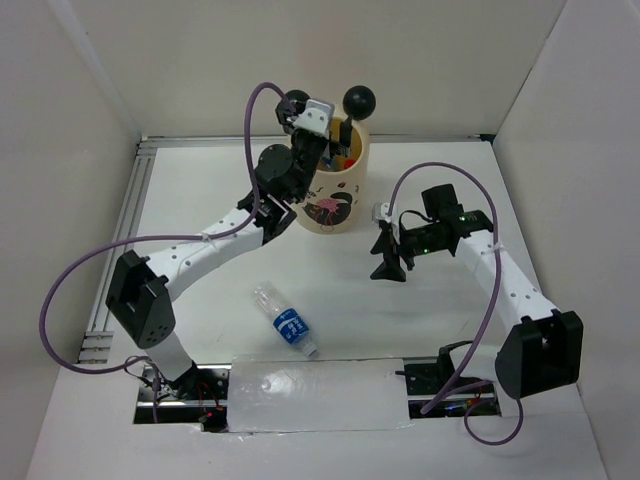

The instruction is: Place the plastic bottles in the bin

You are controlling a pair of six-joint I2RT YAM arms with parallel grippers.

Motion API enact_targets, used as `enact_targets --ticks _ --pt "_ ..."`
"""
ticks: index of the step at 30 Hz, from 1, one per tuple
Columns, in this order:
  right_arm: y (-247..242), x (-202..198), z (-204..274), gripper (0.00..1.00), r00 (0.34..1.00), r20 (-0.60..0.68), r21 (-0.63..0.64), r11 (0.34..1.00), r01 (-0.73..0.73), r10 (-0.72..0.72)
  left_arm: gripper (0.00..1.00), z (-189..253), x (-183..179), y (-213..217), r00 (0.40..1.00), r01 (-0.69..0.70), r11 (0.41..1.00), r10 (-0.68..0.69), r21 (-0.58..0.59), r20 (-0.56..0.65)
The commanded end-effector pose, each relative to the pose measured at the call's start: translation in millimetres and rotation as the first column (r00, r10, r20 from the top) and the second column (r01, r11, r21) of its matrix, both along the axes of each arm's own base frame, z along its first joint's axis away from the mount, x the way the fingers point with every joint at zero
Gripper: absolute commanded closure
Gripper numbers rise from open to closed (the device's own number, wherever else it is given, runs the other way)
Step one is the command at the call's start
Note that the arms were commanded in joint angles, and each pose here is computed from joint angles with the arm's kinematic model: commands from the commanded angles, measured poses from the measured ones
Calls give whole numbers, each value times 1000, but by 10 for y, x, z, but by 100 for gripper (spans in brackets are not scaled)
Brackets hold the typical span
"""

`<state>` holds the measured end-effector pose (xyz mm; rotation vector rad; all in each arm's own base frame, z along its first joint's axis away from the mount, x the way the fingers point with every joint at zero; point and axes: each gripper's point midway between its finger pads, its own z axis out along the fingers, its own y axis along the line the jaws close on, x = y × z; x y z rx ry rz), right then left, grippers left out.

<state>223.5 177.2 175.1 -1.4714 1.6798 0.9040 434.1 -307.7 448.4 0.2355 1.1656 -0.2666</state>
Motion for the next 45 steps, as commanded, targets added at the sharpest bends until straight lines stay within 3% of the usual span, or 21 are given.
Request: enact_targets --ticks 1,5,6,8,9,10,11,12,13,15,16,18,19,20,21,22,28,35,40,44,45 --pt "58 148 232 28 997 73 30 1000 4 -6 1 -60 61 110 999 -53 999 53 5 0" --pt "63 167 294 20 996 91 37 999 7 -11 1 86 -186 332 999 -41 997 41 -69 -4" --pt "139 149 341 19 997 83 41 999 3 -6 1 276 -388 471 1000 -13 993 14 -119 4" --pt "301 168 361 21 995 98 43 999 -14 10 1 379 -565 668 999 -7 989 2 -147 -32" --pt "411 162 356 27 999 41 47 999 6 -8 4 96 -623 715 987 -14 993 -4 -115 -161" --pt "588 101 313 39 1000 26 24 1000 -7 6 12 162 -828 925 983 -28 988 -1 -152 -185" --pt "711 89 313 43 1000 7 28 1000 1 -2 14 61 -927 1037 971 -47 985 6 -168 -241" --pt "855 133 273 47 999 -35 33 999 33 -32 14 -69 -1015 1162 952 -70 975 2 -210 -306" --pt "1038 71 226 48 999 -26 1 1000 22 -22 14 -549 -1103 1299 903 -113 984 44 -138 -426" --pt "1288 103 209 49 997 -50 -13 998 65 -66 17 -658 -1468 1663 880 -167 966 55 -199 -472" --pt "1453 58 33 49 995 -82 -59 997 58 -63 17 -1078 -1612 1773 816 -211 961 71 -181 -574" --pt "1789 -92 -101 39 984 -169 -85 996 38 -52 17 -1253 -1920 2035 794 -254 929 40 -271 -607" --pt "2003 -176 -199 28 976 -207 -110 993 49 -71 18 -1389 -2096 2163 780 -268 915 23 -300 -625" --pt "2005 -177 -200 28 976 -207 -110 993 49 -71 18 -1447 -2115 2178 767 -274 920 33 -280 -640" --pt "2199 -327 -297 5 965 -257 -131 991 20 -53 20 -1472 -2231 2241 771 -271 904 -1 -331 -637" --pt "2285 -341 -354 0 962 -264 -152 988 35 -75 20 -1491 -2290 2284 767 -276 899 -6 -339 -642" --pt "2641 -295 -789 0 913 -367 -280 957 72 -176 19 -1655 -2482 2488 729 -324 896 31 -305 -684" --pt "2541 -30 -1319 0 912 -228 -438 873 216 -340 16 -1630 -2524 2546 735 -327 895 39 -303 -677" --pt "2496 -167 -1492 0 939 -182 -491 855 169 -290 15 -1666 -2519 2541 730 -329 897 43 -296 -682" --pt "2561 -236 -1469 20 959 -153 -485 864 137 -238 15 -1664 -2500 2509 736 -317 900 34 -299 -676" --pt "2609 -240 -1419 35 963 -159 -469 875 119 -216 15 -1681 -2494 2476 736 -305 903 22 -303 -677"
